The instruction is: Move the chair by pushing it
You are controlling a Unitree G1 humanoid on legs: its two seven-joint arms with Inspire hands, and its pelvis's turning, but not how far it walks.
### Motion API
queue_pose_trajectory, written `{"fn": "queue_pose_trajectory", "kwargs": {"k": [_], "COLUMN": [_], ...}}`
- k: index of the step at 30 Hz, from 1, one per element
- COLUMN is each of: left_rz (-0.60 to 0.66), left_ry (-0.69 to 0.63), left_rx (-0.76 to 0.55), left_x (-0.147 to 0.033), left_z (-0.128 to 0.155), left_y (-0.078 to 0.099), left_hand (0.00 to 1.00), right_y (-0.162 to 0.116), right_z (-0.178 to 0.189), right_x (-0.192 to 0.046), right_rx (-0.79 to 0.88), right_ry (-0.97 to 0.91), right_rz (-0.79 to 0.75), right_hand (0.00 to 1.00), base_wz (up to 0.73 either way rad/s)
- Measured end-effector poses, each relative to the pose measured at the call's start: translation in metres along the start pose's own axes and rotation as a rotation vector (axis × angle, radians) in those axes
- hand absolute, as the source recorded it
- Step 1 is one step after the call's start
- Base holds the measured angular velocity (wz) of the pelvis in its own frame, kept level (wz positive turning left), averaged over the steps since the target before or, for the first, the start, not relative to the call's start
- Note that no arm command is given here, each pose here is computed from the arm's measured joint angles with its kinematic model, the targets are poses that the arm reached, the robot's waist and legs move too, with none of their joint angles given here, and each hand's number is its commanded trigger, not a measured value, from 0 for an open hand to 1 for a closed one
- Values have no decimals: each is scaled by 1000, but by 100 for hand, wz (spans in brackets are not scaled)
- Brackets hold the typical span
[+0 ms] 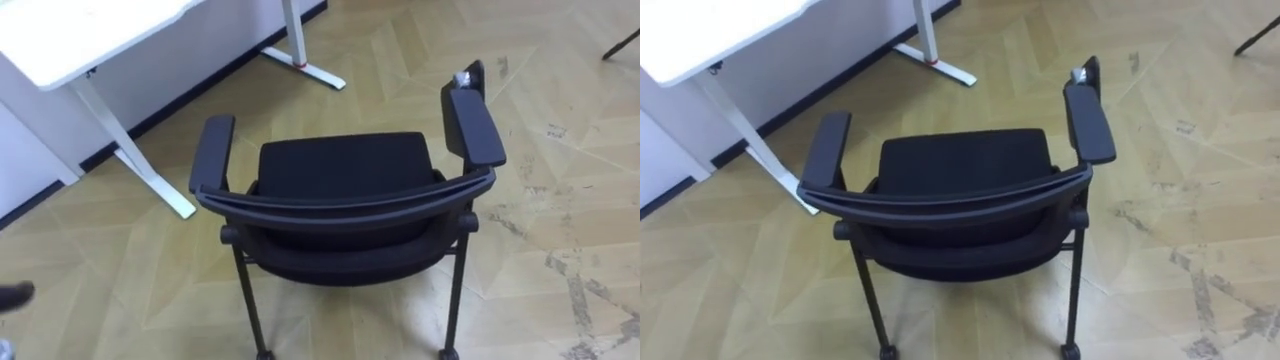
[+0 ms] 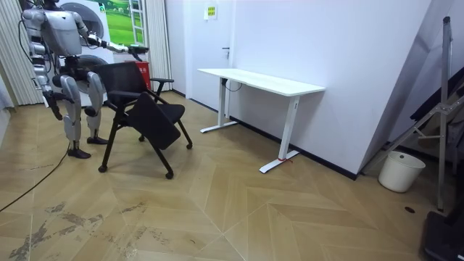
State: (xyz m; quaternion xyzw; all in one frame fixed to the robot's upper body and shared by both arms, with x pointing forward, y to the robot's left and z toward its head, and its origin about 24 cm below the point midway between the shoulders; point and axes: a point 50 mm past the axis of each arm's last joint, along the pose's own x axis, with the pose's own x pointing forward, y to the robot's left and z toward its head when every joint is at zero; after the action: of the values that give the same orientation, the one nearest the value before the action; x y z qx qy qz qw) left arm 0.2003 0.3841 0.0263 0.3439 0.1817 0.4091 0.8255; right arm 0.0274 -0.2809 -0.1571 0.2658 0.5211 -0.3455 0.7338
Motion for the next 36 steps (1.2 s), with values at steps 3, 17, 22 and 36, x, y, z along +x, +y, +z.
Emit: {"fn": "queue_pose_trajectory", "kwargs": {"k": [3, 17, 22, 36], "left_rz": [-14, -187, -283, -535], "left_ry": [-203, -637, -673, -786], "left_rx": [80, 313, 338, 497], "left_x": [4, -36, -48, -83], "left_z": [44, 145, 153, 168], "left_y": [7, 0, -10, -47], "left_hand": [0, 0, 0, 0], "right_y": [1, -3, -3, 4], "right_z": [3, 10, 9, 10], "right_x": [0, 0, 0, 2], "right_rx": [-14, -10, -8, -54], "right_ry": [-6, -5, 0, 5], "right_rz": [8, 12, 3, -23], "right_hand": [0, 0, 0, 0], "base_wz": [0, -2, 0, 1]}}
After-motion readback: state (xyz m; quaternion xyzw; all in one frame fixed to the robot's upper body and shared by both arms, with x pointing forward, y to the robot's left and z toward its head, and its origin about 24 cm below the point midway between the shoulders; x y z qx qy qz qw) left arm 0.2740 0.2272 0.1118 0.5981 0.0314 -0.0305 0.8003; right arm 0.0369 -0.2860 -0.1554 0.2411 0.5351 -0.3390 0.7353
